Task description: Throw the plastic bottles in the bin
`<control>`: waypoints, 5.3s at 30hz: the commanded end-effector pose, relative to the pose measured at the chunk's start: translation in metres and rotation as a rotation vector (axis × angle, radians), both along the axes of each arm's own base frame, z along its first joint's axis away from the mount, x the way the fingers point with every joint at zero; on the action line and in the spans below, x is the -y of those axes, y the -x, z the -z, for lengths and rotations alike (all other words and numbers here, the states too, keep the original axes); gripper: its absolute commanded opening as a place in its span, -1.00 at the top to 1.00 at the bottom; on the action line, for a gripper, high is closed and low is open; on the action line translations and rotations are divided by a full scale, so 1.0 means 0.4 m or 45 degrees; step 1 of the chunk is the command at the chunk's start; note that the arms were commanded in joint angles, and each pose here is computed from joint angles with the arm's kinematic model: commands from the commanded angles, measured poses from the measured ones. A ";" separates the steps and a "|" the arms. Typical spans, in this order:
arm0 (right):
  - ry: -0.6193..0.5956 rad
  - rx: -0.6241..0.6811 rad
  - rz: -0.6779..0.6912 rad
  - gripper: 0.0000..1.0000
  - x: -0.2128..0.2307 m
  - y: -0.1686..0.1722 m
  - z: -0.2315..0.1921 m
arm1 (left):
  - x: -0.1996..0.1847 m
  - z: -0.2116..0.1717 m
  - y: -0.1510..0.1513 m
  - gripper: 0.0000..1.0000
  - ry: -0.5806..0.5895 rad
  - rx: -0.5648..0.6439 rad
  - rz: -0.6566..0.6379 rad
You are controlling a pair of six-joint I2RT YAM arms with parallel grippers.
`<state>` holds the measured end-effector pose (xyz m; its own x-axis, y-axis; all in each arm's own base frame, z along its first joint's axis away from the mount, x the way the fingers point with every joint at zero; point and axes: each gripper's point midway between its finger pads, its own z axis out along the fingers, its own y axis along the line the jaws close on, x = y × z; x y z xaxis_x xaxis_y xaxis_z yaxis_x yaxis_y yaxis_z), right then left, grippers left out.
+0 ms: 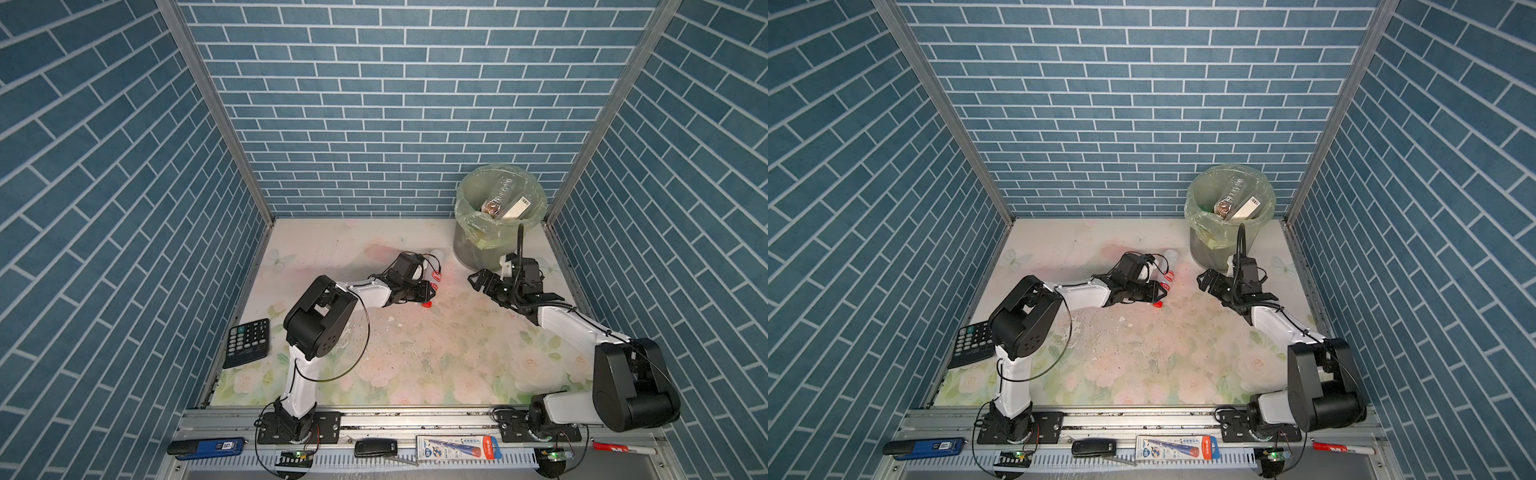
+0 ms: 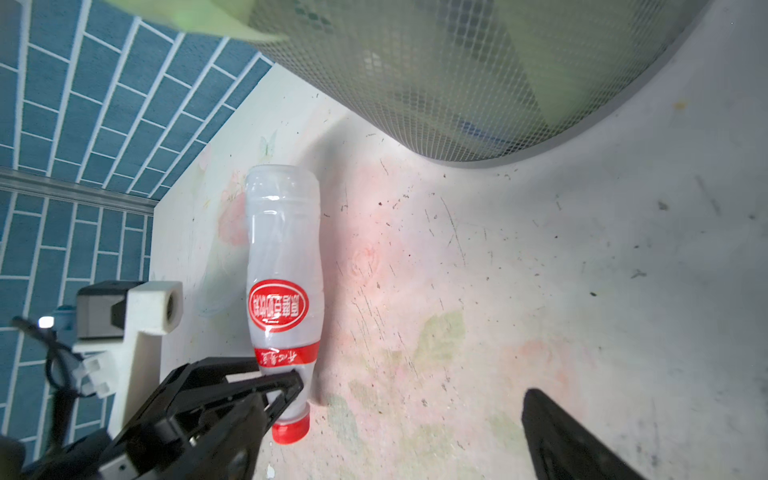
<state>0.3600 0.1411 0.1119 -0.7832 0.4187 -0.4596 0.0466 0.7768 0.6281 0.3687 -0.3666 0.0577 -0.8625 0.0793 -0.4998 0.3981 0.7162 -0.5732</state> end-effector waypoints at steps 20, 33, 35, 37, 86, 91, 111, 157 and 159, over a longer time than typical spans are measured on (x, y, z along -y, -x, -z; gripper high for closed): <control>-0.385 0.189 -0.091 -0.73 -0.292 -0.191 -0.137 | 0.020 -0.158 0.082 0.47 0.194 0.048 0.059; -0.353 0.168 -0.077 -0.27 -0.299 -0.166 -0.109 | 0.060 -0.176 0.091 0.44 0.236 0.052 0.109; -0.354 0.168 -0.074 -0.20 -0.296 -0.160 -0.104 | 0.070 -0.180 0.095 0.43 0.233 0.058 0.122; -0.343 0.172 -0.057 -0.10 -0.285 -0.153 -0.100 | 0.081 -0.187 0.100 0.43 0.226 0.066 0.142; 0.485 0.950 -0.174 0.31 -0.112 -0.156 -0.823 | 0.028 -0.687 -0.006 -0.99 0.241 0.746 0.101; 0.503 1.020 -0.011 0.31 -0.022 -0.257 -0.932 | 0.060 -0.712 -0.038 -0.99 0.284 0.756 0.096; 0.485 1.461 0.466 0.32 0.193 -0.407 -1.274 | 0.001 -0.698 -0.123 -0.99 0.284 0.723 0.012; 0.613 0.913 0.288 -0.99 0.216 -0.286 -0.866 | -0.281 -0.706 -0.120 -0.99 0.108 0.821 -0.249; 0.655 0.878 0.324 -0.98 0.252 -0.244 -0.835 | -0.340 -0.703 -0.110 -0.99 0.062 0.848 -0.299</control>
